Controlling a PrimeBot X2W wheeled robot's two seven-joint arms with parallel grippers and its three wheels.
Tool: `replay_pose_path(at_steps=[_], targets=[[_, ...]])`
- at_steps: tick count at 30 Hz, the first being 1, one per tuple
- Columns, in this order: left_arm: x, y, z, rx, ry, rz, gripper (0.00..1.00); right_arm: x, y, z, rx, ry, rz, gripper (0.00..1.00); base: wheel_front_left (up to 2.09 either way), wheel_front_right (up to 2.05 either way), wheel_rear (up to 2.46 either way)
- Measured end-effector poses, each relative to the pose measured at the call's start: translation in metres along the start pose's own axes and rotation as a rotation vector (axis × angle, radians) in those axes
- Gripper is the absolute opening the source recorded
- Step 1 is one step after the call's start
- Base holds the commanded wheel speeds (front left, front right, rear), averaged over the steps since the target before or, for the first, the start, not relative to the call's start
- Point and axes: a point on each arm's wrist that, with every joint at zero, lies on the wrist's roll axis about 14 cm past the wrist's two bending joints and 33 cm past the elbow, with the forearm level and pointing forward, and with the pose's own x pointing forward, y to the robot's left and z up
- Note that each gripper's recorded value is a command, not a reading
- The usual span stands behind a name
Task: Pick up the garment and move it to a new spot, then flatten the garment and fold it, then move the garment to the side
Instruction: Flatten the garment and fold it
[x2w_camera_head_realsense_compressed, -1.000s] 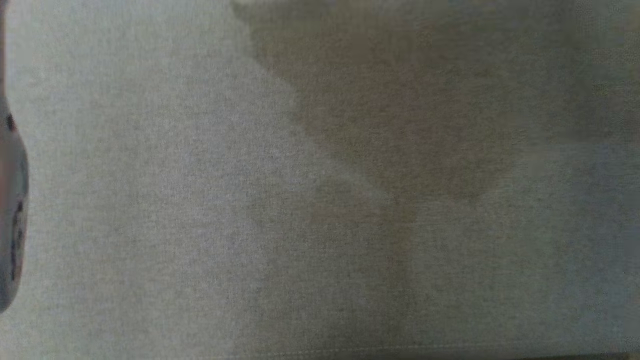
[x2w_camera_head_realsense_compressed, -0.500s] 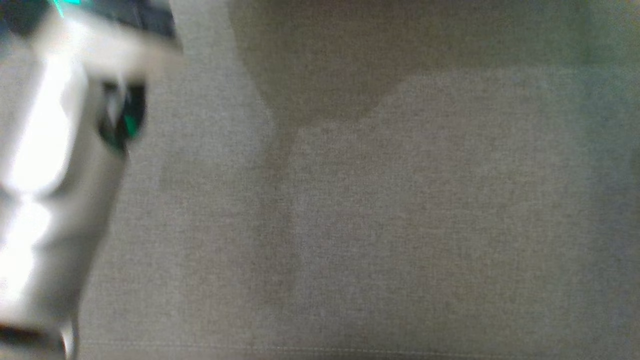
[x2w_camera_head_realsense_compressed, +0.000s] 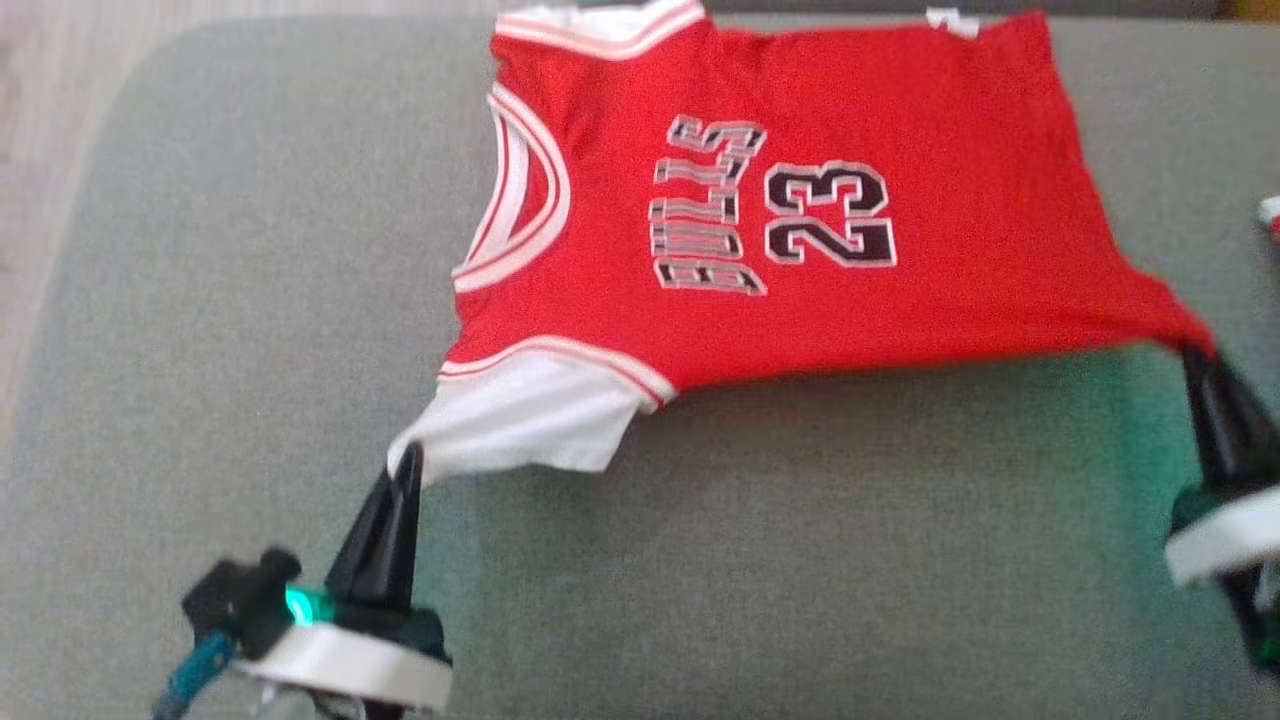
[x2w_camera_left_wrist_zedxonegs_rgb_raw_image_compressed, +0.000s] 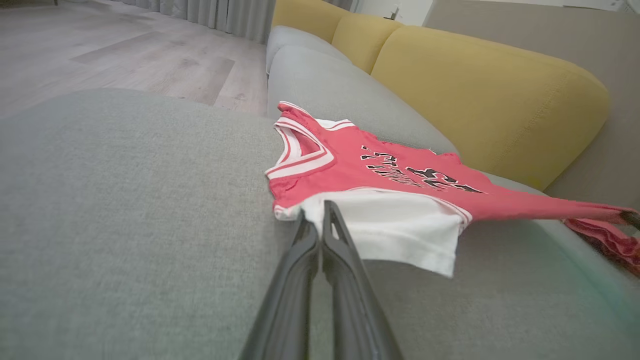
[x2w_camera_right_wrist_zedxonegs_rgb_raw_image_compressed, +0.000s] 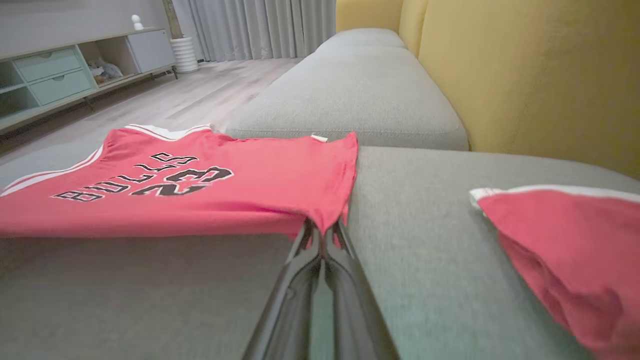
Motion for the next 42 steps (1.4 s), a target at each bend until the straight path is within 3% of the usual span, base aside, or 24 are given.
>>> replay_pose_path(at_steps=[6, 16, 24, 35, 36, 37, 38, 42], targets=[[-0.028, -0.010, -0.005, -0.053, 0.017, 0.017, 0.00, -0.048, 0.004, -0.012, 0.040, 0.013, -0.036, 0.00, 0.00, 0.00, 0.00], [-0.025, -0.019, 0.007, -0.057, 0.017, -0.018, 0.00, -0.061, 0.006, -0.013, 0.040, 0.052, -0.041, 0.00, 0.00, 0.00, 0.00], [0.049, -0.032, 0.046, -0.022, -0.034, -0.123, 0.00, -0.007, 0.003, 0.001, 0.023, 0.059, -0.017, 0.00, 0.00, 0.00, 0.00], [0.140, -0.028, 0.059, 0.015, -0.018, -0.175, 0.00, 0.067, -0.007, -0.003, -0.018, 0.099, 0.006, 0.00, 0.00, 0.00, 0.00], [0.146, -0.026, 0.058, 0.020, -0.016, -0.175, 0.00, 0.072, -0.008, -0.004, -0.011, 0.101, 0.007, 0.25, 0.00, 0.00, 0.00], [0.152, -0.024, 0.056, 0.025, -0.009, -0.173, 0.31, 0.076, -0.008, -0.006, -0.002, 0.104, 0.008, 0.80, 0.00, 0.00, 0.00], [0.156, -0.022, 0.051, 0.027, 0.001, -0.168, 1.00, 0.079, -0.008, -0.008, 0.003, 0.106, 0.009, 1.00, 0.00, 0.00, 0.00], [0.162, -0.016, 0.038, 0.016, 0.009, -0.151, 1.00, 0.084, -0.008, -0.018, 0.022, 0.109, 0.005, 1.00, 0.00, 0.00, 0.00]])
